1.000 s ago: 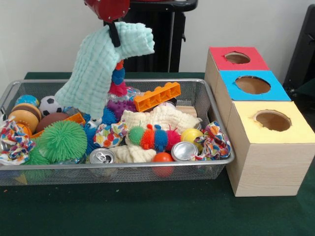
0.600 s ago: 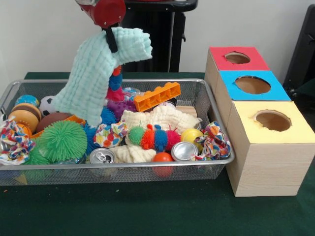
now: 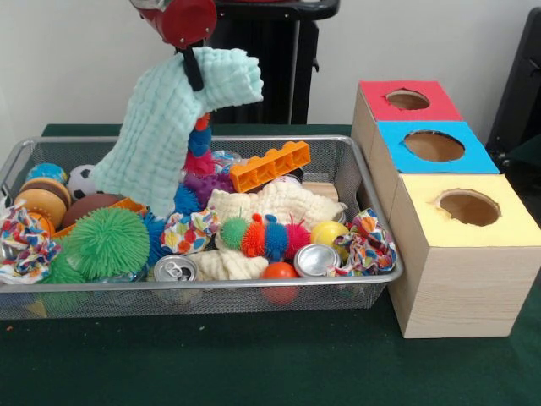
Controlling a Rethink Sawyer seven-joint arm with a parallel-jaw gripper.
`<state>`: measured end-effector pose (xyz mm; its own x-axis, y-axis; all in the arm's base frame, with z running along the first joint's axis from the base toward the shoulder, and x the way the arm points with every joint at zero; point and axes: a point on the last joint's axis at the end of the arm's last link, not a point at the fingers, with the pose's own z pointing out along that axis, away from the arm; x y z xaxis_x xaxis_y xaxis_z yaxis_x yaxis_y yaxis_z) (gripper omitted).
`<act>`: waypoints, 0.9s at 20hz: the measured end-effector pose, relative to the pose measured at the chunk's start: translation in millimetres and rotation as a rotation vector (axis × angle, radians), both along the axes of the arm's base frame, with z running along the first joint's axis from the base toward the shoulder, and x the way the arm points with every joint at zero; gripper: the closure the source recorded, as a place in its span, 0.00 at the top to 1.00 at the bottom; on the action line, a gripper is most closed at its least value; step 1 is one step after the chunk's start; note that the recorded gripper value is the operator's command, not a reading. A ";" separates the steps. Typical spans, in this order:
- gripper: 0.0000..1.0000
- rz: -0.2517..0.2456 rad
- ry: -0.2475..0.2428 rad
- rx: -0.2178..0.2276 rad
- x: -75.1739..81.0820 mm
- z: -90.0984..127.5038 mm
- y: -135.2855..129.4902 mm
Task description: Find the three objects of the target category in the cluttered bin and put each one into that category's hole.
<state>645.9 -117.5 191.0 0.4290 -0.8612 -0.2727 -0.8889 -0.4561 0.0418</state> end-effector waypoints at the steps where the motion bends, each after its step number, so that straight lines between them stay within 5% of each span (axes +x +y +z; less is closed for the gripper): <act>1: 0.00 -0.001 0.000 0.007 0.2 1.6 2.4; 9: 0.00 0.002 -0.002 0.043 6.3 13.1 16.4; 18: 0.00 0.006 0.049 0.053 11.9 17.7 2.8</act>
<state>657.8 -114.6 208.7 0.4192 -0.8425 -0.3384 -0.8836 -0.4643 0.0612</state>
